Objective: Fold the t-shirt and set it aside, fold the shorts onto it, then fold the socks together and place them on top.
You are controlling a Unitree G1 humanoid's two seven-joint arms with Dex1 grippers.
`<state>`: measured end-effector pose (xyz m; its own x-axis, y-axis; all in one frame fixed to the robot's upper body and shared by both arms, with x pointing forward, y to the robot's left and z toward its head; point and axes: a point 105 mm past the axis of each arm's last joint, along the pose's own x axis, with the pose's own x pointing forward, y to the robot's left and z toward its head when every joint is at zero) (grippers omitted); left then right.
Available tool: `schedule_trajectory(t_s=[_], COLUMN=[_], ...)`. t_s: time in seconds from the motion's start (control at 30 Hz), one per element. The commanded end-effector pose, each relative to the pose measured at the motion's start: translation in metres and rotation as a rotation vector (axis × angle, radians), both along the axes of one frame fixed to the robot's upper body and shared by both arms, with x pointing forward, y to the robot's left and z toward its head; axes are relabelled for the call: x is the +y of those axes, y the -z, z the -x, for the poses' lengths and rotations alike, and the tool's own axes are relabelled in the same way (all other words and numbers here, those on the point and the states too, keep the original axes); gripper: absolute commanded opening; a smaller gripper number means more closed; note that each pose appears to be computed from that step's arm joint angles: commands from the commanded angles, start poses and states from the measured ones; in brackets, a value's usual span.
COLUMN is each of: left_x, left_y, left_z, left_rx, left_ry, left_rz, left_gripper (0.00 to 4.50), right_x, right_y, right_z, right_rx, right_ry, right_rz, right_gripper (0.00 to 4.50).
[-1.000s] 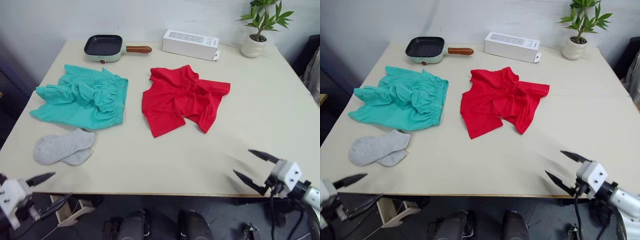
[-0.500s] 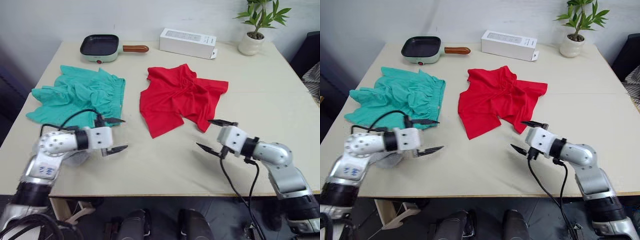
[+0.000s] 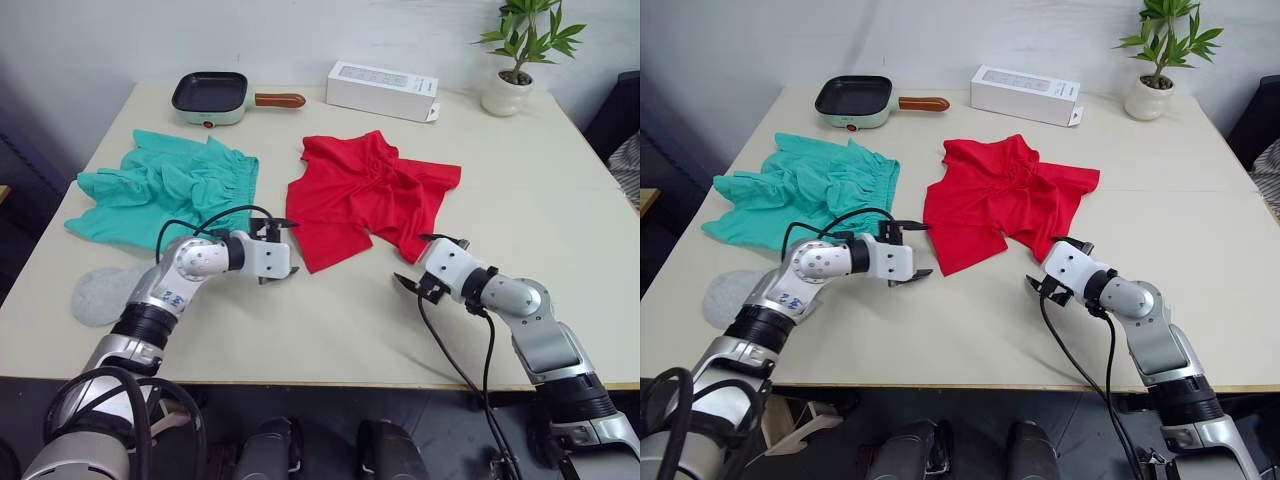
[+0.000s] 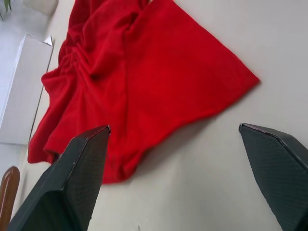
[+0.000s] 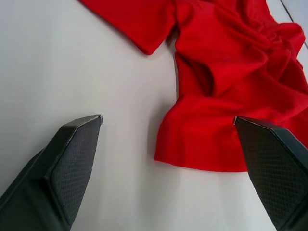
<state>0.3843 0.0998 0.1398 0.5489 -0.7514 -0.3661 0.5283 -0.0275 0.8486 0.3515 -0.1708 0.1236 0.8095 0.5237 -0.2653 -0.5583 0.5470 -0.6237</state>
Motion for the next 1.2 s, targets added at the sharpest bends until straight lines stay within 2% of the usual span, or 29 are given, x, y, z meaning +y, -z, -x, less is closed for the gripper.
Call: schedule_trajectory(t_s=[0.03,0.43,0.63,0.73,1.13,1.2], left_x=[-0.017,-0.040,-0.053,-0.059,-0.052,-0.051], left_y=[0.014,0.018,0.020,0.020,0.028,0.027], left_z=[0.003,-0.007,-0.013,-0.013,-0.008,-0.007], left_rx=[0.036,0.064,0.104,0.131,0.240,0.257], left_ry=[0.060,0.067,0.035,0.034,-0.010,-0.011], left_rz=[-0.049,-0.023,0.032,0.057,0.124,0.146], left_gripper=[4.50,4.50,4.50,3.91,0.08,0.04], right_x=[-0.007,-0.008,-0.003,0.000,-0.007,-0.007], right_y=[-0.017,-0.018,-0.015,-0.016,-0.012,-0.007], right_z=[-0.004,-0.010,-0.012,-0.013,-0.014,-0.014], right_rx=[-0.045,-0.053,-0.051,-0.053,-0.025,-0.017], right_ry=[0.042,0.076,0.079,0.080,0.161,0.185], right_rz=[-0.047,-0.065,-0.090,-0.102,-0.065,-0.058], right_gripper=[4.47,4.47,4.47,4.50,4.50,4.50])
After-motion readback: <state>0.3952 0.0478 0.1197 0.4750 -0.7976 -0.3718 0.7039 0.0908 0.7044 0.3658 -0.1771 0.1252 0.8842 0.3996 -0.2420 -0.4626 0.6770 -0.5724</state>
